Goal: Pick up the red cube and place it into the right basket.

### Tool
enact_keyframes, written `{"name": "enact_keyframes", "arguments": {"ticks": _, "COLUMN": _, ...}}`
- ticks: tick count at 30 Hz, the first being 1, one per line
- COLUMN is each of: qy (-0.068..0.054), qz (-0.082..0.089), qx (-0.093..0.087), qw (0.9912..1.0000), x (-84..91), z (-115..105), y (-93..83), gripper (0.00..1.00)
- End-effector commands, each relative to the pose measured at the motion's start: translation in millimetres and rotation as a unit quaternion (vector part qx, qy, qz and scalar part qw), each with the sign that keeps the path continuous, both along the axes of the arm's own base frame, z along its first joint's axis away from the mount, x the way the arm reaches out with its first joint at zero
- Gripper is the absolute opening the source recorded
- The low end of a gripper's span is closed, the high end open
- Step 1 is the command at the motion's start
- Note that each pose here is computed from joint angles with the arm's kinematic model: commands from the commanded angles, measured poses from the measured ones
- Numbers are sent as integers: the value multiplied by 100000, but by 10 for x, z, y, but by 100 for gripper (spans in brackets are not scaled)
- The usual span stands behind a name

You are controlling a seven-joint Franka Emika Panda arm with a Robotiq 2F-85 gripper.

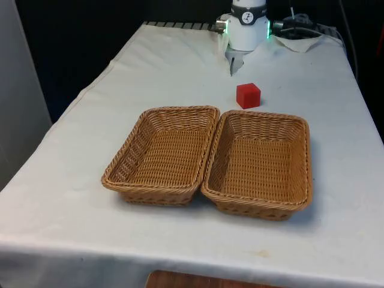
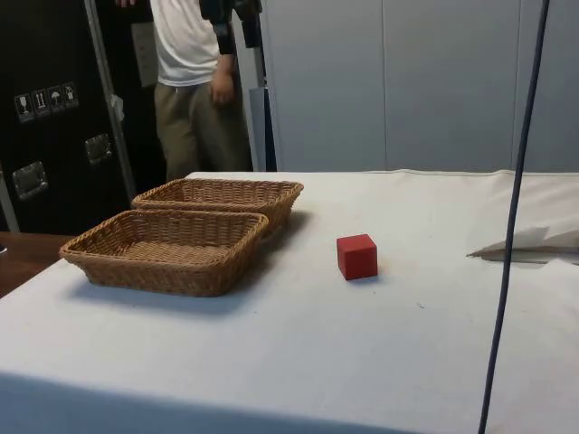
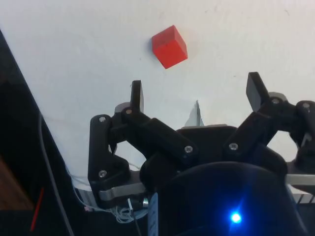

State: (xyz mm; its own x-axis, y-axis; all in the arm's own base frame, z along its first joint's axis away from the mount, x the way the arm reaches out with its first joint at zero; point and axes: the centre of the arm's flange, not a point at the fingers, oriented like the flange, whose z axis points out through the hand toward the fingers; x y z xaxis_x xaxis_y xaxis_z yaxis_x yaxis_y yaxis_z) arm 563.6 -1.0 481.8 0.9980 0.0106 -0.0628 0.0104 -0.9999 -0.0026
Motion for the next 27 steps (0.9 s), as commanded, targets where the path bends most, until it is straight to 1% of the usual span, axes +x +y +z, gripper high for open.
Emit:
{"name": "enact_keyframes", "arguments": {"ticks": 1, "qy": -114, "qz": -703, "qx": -137, "qw": 99997, "x": -33, "z": 10, "y": -5, "gripper": 100}}
{"name": "enact_keyframes", "arguments": {"ticks": 2, "qy": -114, "qz": -703, "qx": -137, "qw": 99997, "x": -33, "z": 10, "y": -5, "gripper": 100}}
{"name": "enact_keyframes", "arguments": {"ticks": 5, "qy": -91, "qz": -1854, "qx": -92, "qw": 99983, "x": -55, "z": 10, "y": -9, "gripper": 100}}
{"name": "enact_keyframes", "arguments": {"ticks": 8, "qy": -84, "qz": -2353, "qx": -89, "qw": 99972, "x": -61, "z": 11, "y": -10, "gripper": 100}}
{"name": "enact_keyframes", "arguments": {"ticks": 9, "qy": -73, "qz": -2903, "qx": -74, "qw": 99958, "x": -71, "z": 13, "y": -12, "gripper": 100}}
{"name": "enact_keyframes", "arguments": {"ticks": 12, "qy": -8, "qz": -3684, "qx": -106, "qw": 99932, "x": -85, "z": 10, "y": -14, "gripper": 100}}
{"name": "enact_keyframes", "arguments": {"ticks": 13, "qy": 169, "qz": -3352, "qx": 101, "qw": 99944, "x": -61, "z": 2, "y": -10, "gripper": 100}}
{"name": "enact_keyframes", "arguments": {"ticks": 14, "qy": -54, "qz": -3984, "qx": -107, "qw": 99921, "x": -86, "z": 11, "y": -15, "gripper": 100}}
{"name": "enact_keyframes", "arguments": {"ticks": 16, "qy": 21, "qz": -4665, "qx": -84, "qw": 99891, "x": -110, "z": 10, "y": -19, "gripper": 100}}
{"name": "enact_keyframes", "arguments": {"ticks": 20, "qy": 117, "qz": -5544, "qx": -3, "qw": 99846, "x": -149, "z": 8, "y": -9, "gripper": 100}}
{"name": "enact_keyframes", "arguments": {"ticks": 21, "qy": 397, "qz": -5314, "qx": 201, "qw": 99858, "x": -128, "z": -2, "y": -21, "gripper": 100}}
{"name": "enact_keyframes", "arguments": {"ticks": 22, "qy": 133, "qz": -5792, "qx": 46, "qw": 99832, "x": -161, "z": 10, "y": -11, "gripper": 100}}
{"name": "enact_keyframes", "arguments": {"ticks": 27, "qy": 191, "qz": -6771, "qx": 268, "qw": 99770, "x": -252, "z": 12, "y": 23, "gripper": 100}}
